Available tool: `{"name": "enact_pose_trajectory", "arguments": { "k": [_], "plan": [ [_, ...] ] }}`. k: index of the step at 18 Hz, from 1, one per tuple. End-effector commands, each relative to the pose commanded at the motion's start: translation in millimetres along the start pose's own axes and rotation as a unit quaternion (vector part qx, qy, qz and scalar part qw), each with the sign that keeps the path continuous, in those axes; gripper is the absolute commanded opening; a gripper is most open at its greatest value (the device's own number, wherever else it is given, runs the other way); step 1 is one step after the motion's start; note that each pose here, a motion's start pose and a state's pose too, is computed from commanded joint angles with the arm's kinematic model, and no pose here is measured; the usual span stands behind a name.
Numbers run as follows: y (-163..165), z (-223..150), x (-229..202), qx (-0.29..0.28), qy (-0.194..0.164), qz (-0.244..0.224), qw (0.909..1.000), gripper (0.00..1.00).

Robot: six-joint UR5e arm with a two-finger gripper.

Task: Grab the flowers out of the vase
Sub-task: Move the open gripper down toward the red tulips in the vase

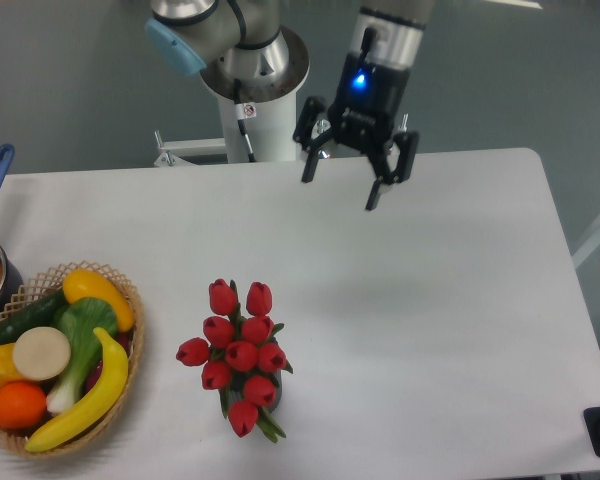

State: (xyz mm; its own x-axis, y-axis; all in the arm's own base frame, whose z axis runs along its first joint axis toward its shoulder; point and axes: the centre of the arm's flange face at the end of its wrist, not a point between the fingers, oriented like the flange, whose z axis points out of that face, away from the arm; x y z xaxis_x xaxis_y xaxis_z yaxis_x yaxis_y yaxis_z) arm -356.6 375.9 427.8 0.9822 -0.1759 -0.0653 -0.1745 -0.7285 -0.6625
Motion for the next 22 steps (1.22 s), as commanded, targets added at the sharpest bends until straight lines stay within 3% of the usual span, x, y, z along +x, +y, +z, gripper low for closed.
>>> {"name": "enact_pose_trajectory", "arguments": {
  "k": [7, 13, 22],
  "plan": [
    [-8.8, 72.2, -15.5, 0.0, 0.043, 0.023, 0.9988, 1.0],
    [-17.8, 98.4, -25.1, 0.082, 0.081, 0.018, 0.9932, 1.0],
    [-23.0, 118.7, -60.4, 0.096, 0.087, -0.006, 0.9916, 1.0]
  ]
}}
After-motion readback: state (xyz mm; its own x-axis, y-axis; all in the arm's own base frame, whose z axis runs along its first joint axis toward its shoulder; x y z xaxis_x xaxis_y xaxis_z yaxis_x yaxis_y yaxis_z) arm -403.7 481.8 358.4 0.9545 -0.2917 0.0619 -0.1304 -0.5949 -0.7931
